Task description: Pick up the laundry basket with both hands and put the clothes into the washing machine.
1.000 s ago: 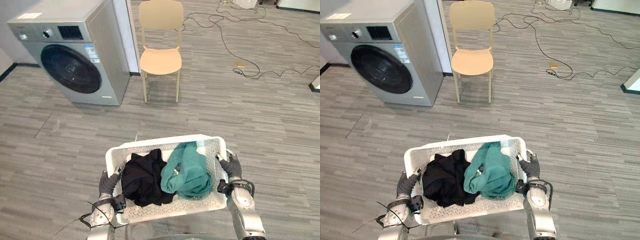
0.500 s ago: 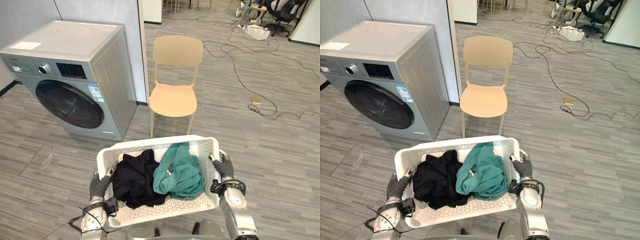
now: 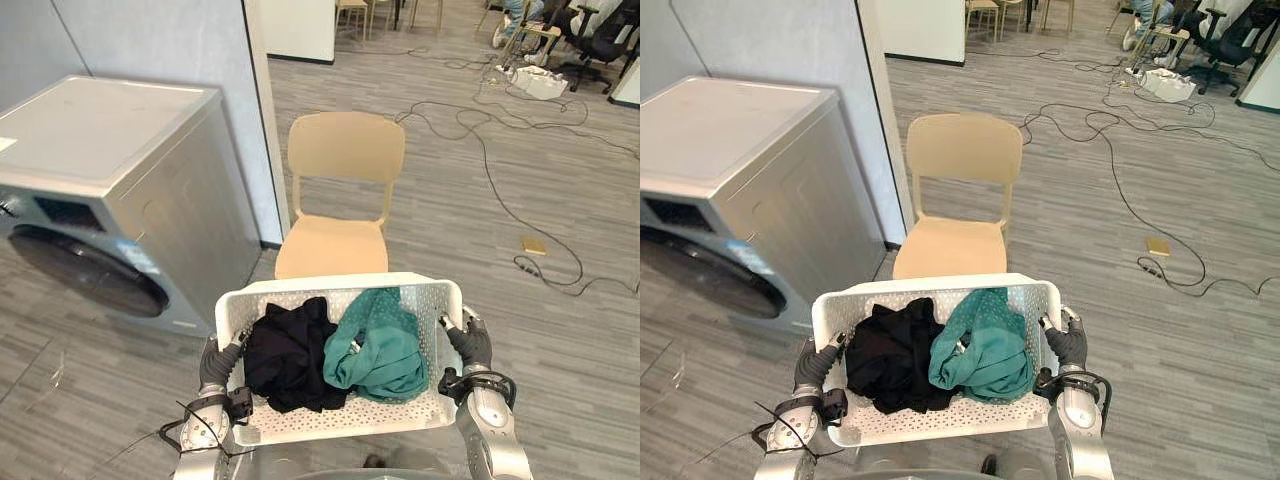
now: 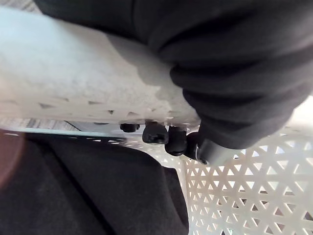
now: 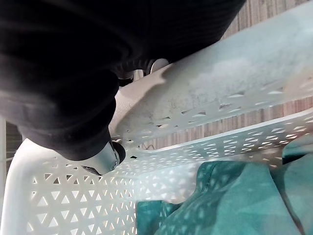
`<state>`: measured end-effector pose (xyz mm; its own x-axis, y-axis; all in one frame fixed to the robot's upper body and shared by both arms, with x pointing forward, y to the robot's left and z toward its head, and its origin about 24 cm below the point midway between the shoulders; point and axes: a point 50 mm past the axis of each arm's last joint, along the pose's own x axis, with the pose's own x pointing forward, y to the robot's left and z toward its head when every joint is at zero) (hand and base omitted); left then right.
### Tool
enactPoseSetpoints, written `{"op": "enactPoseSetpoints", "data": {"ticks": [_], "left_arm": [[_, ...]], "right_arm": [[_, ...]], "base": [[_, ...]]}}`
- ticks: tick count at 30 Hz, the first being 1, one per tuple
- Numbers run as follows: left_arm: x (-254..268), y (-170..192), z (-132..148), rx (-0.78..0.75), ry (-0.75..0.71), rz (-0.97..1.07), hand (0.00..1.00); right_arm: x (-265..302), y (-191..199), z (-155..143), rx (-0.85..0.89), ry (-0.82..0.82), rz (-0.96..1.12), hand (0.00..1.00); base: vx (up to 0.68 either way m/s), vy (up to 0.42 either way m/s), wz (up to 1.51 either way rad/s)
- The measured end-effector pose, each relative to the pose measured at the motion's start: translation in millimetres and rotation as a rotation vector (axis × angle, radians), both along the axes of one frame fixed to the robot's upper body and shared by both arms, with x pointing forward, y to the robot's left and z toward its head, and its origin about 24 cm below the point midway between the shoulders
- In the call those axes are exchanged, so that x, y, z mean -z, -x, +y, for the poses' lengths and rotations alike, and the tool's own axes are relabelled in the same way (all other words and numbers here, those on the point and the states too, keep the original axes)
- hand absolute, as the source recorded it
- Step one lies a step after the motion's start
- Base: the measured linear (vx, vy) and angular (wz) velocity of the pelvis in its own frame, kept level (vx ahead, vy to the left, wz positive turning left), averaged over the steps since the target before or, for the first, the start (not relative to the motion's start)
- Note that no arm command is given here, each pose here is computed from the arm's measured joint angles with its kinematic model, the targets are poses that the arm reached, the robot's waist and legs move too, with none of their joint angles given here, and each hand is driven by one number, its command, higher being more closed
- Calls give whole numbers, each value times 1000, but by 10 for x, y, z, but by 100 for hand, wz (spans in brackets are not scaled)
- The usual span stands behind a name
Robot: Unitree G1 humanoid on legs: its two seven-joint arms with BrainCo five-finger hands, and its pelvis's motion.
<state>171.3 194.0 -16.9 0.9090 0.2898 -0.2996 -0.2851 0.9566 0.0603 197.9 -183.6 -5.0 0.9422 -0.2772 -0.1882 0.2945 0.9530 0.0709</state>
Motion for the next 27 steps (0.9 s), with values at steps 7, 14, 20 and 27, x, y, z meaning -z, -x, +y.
{"op": "enactPoseSetpoints", "data": {"ticks": [7, 14, 20, 27], "left_arm": [[-8, -13, 90, -1, -42, 7, 100], [-9, -84, 106, 40, -72, 10, 100], [-148, -380, 106, 67, -102, -57, 100], [-1221, -1331, 48, 40, -199, -460, 100]], "right_arm": [[93, -49, 76, 0, -37, 29, 100], [139, -88, 70, 6, -36, 49, 100], [31, -334, 76, 2, -24, 8, 100], [-1009, -1148, -36, 40, 49, -359, 100]], "base": [[407, 216, -38], [158, 201, -38], [55, 1, -5], [-72, -175, 12]]}}
